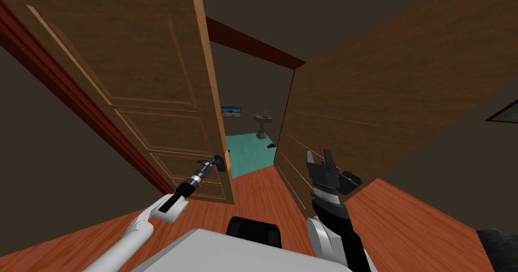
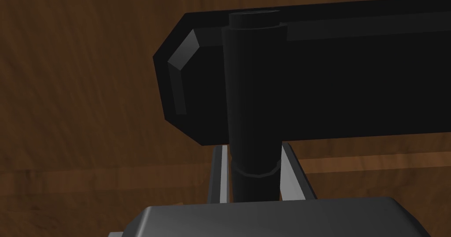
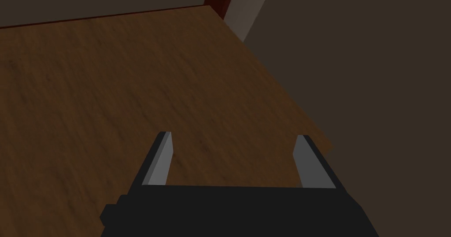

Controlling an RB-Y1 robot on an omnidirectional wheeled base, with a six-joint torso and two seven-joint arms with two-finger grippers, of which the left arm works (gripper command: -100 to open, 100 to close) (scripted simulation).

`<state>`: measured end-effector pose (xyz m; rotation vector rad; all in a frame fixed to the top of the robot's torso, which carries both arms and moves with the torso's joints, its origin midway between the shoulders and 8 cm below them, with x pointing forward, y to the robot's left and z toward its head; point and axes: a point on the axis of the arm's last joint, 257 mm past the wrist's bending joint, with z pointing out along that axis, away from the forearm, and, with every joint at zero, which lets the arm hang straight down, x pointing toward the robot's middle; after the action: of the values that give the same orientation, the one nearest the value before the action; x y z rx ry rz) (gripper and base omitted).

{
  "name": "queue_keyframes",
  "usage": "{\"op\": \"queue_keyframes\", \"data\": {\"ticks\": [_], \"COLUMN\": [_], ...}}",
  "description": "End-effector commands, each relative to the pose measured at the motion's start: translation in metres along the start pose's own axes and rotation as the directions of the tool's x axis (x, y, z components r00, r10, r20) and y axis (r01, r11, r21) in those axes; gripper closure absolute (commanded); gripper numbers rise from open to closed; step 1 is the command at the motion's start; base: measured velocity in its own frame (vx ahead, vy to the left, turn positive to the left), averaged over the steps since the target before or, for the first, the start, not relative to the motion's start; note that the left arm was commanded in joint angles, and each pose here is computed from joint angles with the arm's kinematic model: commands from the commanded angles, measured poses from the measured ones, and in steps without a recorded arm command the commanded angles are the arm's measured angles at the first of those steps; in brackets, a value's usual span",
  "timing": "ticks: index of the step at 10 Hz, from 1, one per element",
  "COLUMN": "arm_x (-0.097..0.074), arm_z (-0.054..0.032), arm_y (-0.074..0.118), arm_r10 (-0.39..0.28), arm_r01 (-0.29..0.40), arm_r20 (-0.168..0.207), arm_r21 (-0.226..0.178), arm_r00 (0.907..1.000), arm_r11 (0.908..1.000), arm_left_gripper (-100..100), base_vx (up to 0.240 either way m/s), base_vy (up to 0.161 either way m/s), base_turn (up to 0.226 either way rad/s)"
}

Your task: Pull the door open

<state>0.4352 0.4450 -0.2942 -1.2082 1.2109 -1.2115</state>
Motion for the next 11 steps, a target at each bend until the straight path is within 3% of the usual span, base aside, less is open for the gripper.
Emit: {"op": "queue_keyframes", "data": {"ticks": [1,2,7,9,10,11], "arm_x": [0.0,0.001,-0.003,-0.003,-0.001,-0.002], "arm_z": [0.0,-0.009,-0.0314,-0.0399,-0.0374,-0.044], "arm_y": [0.0,0.002,0.0,-0.001,-0.001,0.001], "arm_r10": [0.0,-0.001,0.001,0.001,0.0,-0.001], "arm_r01": [0.0,0.001,-0.001,-0.001,-0.001,0.0], "arm_r20": [0.0,-0.019,-0.069,-0.089,-0.085,-0.098], "arm_r21": [0.0,-0.003,0.001,0.0,-0.001,-0.004], "arm_r00": [1.0,0.9998,0.9976,0.996,0.9964,0.9951], "arm_r11": [1.0,1.0,1.0,1.0,1.0,1.0], "arm_left_gripper": [100,100,100,100,100,100], "base_vx": [-0.109,-0.16,-0.212,-0.217,-0.094,-0.139], "base_vy": [0.025,0.016,0.085,0.053,0.017,0.057], "base_turn": [-0.034,-0.14,-0.143,-0.108,-0.023,-0.153]}}
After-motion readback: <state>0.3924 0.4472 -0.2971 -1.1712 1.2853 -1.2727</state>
